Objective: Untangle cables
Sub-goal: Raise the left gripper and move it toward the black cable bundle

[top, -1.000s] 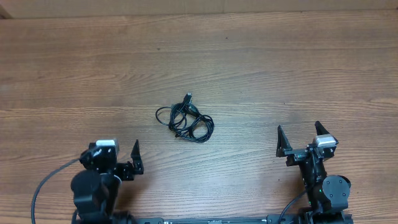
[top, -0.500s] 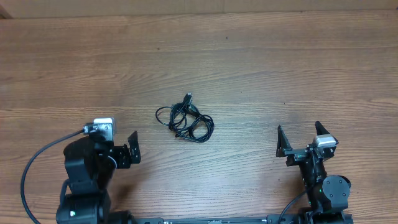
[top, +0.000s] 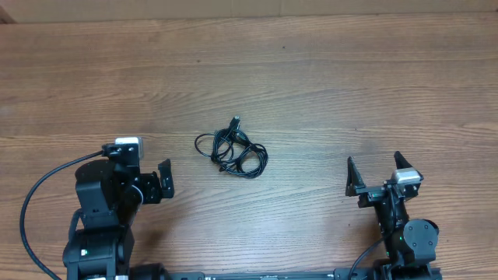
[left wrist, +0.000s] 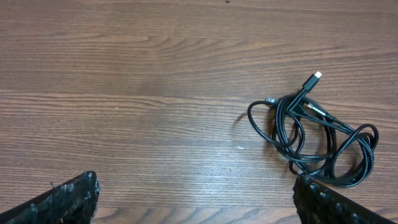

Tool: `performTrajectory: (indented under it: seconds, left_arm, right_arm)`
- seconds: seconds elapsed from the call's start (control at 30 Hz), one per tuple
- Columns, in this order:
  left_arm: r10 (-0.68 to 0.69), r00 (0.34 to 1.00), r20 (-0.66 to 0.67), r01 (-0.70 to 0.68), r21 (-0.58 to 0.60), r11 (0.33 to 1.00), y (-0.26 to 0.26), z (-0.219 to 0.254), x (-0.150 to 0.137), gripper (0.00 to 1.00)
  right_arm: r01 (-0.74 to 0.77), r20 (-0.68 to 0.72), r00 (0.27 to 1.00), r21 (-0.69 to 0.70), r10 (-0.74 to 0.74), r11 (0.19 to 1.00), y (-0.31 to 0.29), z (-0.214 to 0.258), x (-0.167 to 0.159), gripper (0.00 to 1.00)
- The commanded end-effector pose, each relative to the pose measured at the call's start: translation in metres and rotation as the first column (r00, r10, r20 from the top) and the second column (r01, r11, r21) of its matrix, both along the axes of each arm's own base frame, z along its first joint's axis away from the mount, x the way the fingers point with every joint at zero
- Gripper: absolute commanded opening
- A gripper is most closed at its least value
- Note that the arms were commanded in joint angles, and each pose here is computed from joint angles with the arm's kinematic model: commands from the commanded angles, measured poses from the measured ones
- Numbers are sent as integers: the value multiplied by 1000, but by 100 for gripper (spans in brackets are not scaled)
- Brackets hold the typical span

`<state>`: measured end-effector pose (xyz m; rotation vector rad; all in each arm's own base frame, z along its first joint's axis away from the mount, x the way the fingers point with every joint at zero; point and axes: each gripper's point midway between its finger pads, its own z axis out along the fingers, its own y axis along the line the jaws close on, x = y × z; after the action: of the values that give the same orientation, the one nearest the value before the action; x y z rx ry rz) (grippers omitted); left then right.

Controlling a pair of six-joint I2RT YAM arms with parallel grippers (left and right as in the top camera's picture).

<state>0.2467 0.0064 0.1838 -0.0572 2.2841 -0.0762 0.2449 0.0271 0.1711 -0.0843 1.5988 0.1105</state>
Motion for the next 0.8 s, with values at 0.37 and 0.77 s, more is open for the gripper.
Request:
performTrajectory:
  seconds: [0.37, 0.77]
  left_arm:
    - [-22, 1000, 14, 22, 7, 1000, 0, 32, 17, 100]
    - [-70, 997, -18, 69, -12, 998, -7, 39, 23, 99]
  right_arm:
    - [12, 5, 1000, -1, -12, 1000, -2, -1, 0, 100]
    - [12, 5, 1000, -1, -12, 1000, -2, -1, 0, 100]
